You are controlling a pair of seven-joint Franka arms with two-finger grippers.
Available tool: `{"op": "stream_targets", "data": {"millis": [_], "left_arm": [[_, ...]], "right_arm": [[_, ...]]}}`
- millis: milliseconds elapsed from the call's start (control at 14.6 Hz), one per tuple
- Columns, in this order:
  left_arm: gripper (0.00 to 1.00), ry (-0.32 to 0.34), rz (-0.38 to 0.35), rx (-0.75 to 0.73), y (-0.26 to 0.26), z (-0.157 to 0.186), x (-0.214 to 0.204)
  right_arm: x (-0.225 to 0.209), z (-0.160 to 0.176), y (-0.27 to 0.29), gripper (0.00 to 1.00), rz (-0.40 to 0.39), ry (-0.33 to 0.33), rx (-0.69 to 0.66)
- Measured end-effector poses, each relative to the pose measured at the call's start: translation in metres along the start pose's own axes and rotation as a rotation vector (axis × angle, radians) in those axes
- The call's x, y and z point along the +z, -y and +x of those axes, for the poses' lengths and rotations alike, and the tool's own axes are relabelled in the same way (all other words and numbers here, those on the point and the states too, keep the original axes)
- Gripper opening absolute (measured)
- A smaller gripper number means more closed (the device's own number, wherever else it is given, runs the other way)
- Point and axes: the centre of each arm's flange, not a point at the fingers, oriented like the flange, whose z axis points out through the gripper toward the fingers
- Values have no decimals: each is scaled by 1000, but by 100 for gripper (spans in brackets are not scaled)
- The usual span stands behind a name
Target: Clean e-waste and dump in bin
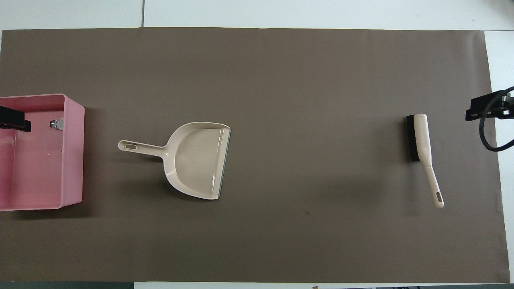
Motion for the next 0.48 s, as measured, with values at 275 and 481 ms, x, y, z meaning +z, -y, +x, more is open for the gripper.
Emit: {"op": "stream_targets", "data": {"millis": [275, 481], "left_arm": [[99, 1, 0, 10, -5, 0, 1], [99, 2, 0, 10, -5, 0, 1]], "right_arm": [[0, -1, 0, 100, -1, 4, -1], [0, -1, 1, 100, -1, 4, -1]]}}
